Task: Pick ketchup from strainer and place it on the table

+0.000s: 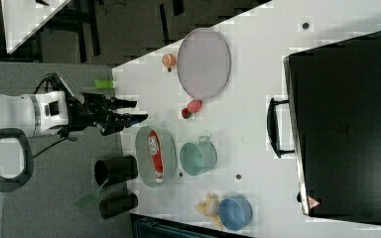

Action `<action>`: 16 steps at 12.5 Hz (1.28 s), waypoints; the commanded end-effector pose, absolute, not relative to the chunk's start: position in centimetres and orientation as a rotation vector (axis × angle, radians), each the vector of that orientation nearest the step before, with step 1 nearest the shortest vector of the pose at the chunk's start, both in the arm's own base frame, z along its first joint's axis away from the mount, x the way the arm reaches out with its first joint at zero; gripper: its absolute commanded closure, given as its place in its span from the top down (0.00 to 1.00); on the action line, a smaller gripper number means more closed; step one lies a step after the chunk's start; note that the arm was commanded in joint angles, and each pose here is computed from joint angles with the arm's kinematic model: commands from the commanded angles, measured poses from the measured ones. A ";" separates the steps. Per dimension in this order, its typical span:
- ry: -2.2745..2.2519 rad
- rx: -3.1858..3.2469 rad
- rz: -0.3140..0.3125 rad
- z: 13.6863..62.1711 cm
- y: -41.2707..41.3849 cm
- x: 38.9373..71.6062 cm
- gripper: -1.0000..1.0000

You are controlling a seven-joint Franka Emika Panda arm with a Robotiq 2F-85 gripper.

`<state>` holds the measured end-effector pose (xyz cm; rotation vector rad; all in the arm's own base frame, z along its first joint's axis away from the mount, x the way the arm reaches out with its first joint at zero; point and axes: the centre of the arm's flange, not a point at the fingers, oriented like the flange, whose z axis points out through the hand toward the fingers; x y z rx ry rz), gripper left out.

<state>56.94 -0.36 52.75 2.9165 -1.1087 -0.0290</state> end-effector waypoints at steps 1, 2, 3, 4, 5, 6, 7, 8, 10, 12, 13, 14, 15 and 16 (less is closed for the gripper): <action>-1.252 2.860 -0.067 58.5 0.3 50.2 0.80; -1.229 2.872 -0.056 58.4 1.2 50.4 0.91; -1.190 2.892 -0.037 58.3 2.6 50.7 1.00; -1.137 2.915 -0.020 58.0 4.6 50.9 1.00; -1.074 2.942 0.000 57.7 7.0 51.2 1.00; -1.005 2.967 0.012 57.2 9.5 51.3 1.00; -0.930 2.990 0.012 56.6 12.2 51.2 1.00; -0.851 3.009 0.003 55.7 14.9 51.0 1.00; -0.680 3.046 -0.017 54.1 20.8 50.0 1.00; -0.528 3.086 -0.023 52.2 25.9 48.9 1.00; -0.453 3.103 -0.046 50.9 28.4 48.3 1.00; -0.381 3.114 -0.081 49.3 30.6 47.4 1.00; -0.314 3.125 -0.114 47.7 32.6 46.5 1.00; -0.258 3.139 -0.139 45.8 34.3 45.7 1.00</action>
